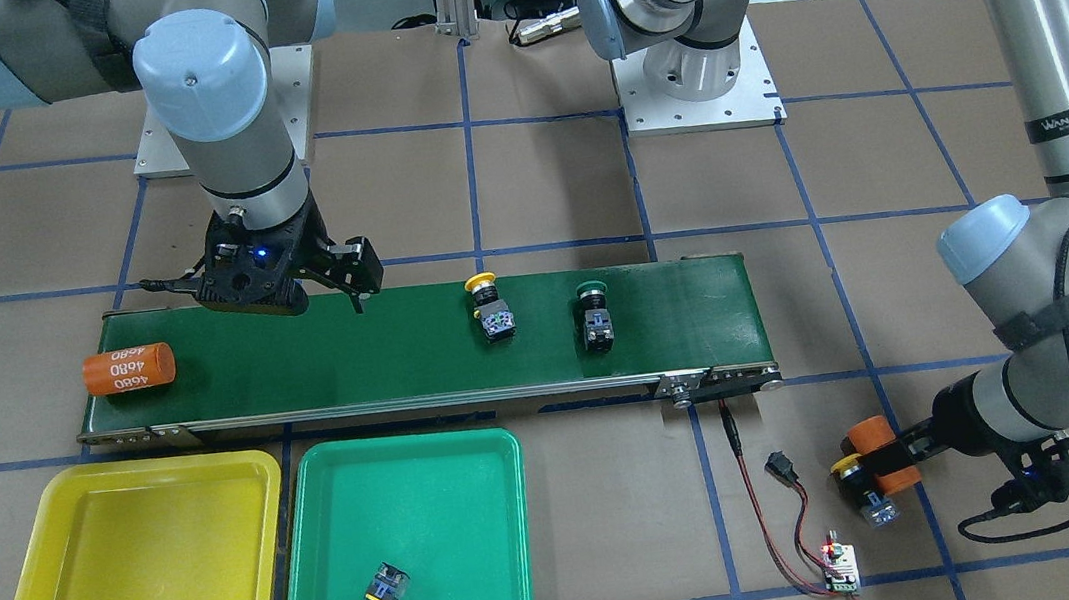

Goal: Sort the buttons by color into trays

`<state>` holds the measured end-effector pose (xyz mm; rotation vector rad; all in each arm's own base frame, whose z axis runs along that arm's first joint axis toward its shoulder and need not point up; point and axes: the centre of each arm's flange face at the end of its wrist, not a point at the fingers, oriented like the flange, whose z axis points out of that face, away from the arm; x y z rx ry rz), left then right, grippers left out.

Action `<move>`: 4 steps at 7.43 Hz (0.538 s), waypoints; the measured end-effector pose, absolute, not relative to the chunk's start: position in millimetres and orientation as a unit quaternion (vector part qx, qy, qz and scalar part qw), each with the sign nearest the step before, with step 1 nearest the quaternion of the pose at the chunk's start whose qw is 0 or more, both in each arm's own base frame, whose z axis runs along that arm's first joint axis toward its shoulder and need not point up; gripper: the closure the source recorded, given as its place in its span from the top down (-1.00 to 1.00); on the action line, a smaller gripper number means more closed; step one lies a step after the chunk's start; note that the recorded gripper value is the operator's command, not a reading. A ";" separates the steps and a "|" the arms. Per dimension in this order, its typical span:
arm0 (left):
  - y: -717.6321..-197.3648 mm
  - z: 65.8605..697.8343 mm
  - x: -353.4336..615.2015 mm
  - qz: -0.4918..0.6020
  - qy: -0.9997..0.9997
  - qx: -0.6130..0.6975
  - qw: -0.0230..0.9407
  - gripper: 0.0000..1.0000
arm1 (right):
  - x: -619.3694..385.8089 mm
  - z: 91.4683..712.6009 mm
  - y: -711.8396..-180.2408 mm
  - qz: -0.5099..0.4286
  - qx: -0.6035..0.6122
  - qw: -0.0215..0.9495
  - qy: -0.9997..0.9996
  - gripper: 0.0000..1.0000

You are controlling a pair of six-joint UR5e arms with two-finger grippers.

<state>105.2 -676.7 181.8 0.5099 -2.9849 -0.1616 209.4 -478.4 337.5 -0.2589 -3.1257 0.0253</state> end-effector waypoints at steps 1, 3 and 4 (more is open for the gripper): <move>-676.4 179.6 108.9 -0.054 -0.983 0.168 0.055 1.00 | 213.1 332.8 -479.0 0.001 -0.080 -0.006 -0.997 1.00; -672.8 177.7 127.4 -0.054 -0.983 0.168 0.058 1.00 | 220.7 321.3 -480.3 -0.016 -0.062 -0.031 -0.997 1.00; -671.4 177.6 132.8 -0.054 -0.983 0.168 0.059 1.00 | 225.1 315.9 -481.2 -0.022 -0.054 -0.043 -0.997 1.00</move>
